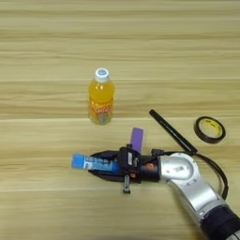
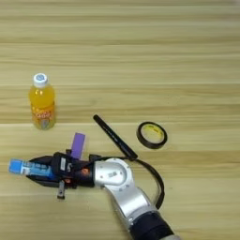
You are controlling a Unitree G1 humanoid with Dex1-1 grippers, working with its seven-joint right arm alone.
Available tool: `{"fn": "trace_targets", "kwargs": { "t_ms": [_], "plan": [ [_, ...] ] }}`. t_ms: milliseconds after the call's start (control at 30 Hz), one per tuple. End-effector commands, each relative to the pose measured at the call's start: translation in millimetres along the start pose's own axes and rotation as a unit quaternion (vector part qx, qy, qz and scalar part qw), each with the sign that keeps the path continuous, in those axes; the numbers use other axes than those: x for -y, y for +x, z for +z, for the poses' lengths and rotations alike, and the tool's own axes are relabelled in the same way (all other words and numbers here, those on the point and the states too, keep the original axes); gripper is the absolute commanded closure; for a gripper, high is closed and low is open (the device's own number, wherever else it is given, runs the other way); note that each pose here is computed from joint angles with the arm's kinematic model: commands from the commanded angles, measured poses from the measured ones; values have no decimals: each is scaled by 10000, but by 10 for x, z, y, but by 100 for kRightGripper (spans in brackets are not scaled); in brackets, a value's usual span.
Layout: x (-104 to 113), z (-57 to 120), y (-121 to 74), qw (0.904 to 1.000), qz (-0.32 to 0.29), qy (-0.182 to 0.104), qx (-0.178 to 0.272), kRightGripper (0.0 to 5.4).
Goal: Move the objects on the table
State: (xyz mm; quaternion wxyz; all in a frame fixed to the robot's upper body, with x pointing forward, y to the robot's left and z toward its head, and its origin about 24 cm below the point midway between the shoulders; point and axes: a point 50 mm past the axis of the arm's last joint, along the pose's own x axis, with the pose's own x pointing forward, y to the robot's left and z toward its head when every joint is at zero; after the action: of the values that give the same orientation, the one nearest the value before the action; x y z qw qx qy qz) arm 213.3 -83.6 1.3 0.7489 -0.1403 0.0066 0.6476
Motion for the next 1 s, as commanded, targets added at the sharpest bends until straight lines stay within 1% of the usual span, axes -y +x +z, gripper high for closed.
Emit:
{"fn": "trace_targets", "kwargs": {
  "t_ms": [33,100,233,1000],
  "plan": [
    [148,7,-9,9984,-125,-16,-544,400],
    [146,-12,-8,9976,-90,85,-678,400],
    [142,-11,-6,9970,-68,96,-758,400],
    [140,2,-2,9975,-76,78,-704,401]
  ]
}}
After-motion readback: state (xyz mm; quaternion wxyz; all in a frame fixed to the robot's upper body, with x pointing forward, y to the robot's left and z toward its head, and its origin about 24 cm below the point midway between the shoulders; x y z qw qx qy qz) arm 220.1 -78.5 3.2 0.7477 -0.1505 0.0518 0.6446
